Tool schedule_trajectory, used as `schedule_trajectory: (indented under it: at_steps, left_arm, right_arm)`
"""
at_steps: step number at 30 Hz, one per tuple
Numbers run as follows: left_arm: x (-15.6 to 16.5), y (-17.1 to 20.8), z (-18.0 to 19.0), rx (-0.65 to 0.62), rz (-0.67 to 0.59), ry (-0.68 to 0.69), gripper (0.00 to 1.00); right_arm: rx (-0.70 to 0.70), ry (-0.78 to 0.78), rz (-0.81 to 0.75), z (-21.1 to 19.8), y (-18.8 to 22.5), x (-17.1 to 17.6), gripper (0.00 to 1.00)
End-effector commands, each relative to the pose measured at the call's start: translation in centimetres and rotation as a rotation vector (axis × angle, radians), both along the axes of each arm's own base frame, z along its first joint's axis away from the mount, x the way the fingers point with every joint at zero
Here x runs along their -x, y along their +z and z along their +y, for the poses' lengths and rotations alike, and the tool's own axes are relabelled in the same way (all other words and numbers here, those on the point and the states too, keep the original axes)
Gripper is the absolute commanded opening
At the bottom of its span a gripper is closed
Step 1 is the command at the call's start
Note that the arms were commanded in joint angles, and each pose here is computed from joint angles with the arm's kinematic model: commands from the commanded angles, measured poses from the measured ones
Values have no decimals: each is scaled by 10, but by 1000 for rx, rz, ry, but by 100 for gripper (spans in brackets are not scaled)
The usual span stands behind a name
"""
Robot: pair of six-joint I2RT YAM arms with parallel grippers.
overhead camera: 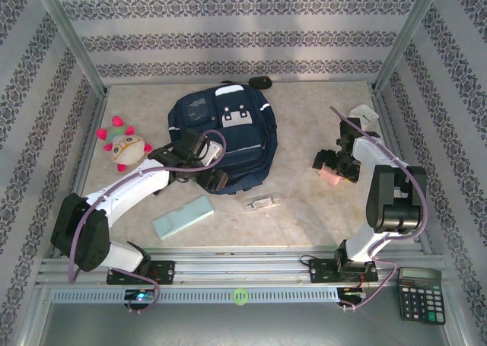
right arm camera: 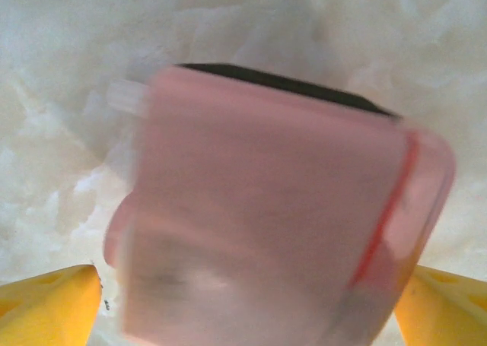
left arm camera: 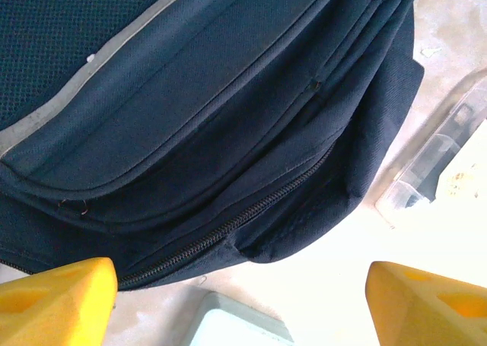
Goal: Pack the student bag
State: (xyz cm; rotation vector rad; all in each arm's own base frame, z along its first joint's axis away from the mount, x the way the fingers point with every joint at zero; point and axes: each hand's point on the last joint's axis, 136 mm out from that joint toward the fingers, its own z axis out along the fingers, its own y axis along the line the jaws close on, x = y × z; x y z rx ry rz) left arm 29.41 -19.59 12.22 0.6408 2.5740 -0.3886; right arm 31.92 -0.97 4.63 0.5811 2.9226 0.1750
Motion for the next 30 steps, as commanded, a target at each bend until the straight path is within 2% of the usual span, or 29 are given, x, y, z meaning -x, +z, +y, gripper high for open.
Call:
schedule_trajectory:
  at_steps: [1, 5, 15, 18, 22, 25, 30]
  left_arm:
    - [-7, 11, -13, 48, -24, -1, 85]
    - [-7, 11, -14, 52, -23, 2, 85]
    - [-9, 11, -14, 51, -30, 7, 85]
    - [-10, 10, -14, 52, -29, 10, 85]
    - [-14, 11, -15, 47, -48, -3, 85]
    - [-19, 11, -18, 30, -85, -55, 85]
    - [-43, 8, -25, -72, -237, -235, 87]
  right_arm:
    - [27, -23, -18, -7, 15, 3, 98]
    - [36, -26, -32, -7, 18, 4, 98]
    - [8, -21, 33, 1, -12, -5, 96]
    - [25, -23, 34, -1, -15, -7, 91]
    - [46, -20, 21, -5, -14, -9, 80]
    - [47, -17, 8, -5, -8, -6, 76]
    - [10, -20, -85, 3, 23, 0, 73]
